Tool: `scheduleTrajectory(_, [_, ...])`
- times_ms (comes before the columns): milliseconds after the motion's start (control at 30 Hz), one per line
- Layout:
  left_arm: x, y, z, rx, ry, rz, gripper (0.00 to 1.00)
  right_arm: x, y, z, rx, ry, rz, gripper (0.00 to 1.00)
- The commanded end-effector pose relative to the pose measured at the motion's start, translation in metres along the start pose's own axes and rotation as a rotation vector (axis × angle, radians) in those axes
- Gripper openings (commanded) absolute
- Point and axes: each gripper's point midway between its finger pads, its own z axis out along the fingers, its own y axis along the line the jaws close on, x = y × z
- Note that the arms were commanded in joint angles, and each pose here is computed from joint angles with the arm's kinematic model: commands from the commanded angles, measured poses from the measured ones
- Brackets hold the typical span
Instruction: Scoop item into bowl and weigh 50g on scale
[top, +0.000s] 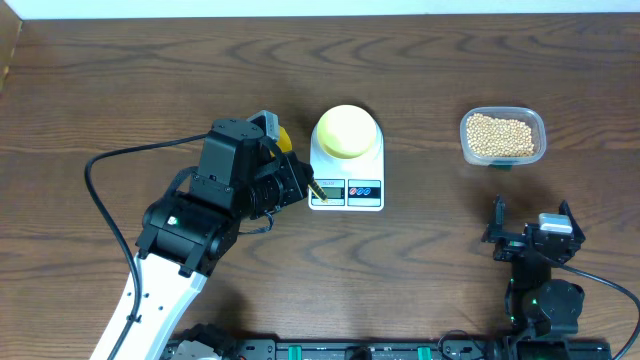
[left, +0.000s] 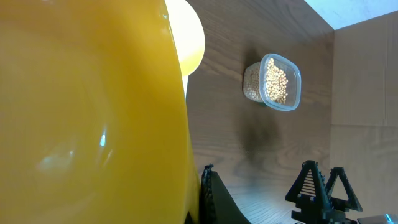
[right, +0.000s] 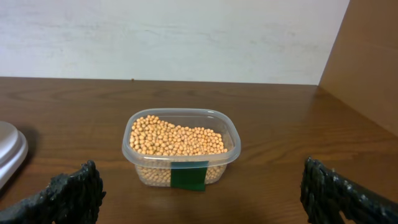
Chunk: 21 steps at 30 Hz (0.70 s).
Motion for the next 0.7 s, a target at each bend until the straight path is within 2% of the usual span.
scheduleTrajectory(0, [-0.0025,0.0005,0.0004,-0.009,-0.009,0.003,0.07,0.0010,-0.0012,0.0000,0.004,0.001,-0.008,0.99])
scheduleTrajectory(667, [-0.0024,0.0006,0.0004,-0.009,-0.009,0.003,0.07,0.0010,-0.0012,0.0000,0.004,0.001,-0.009,0.99])
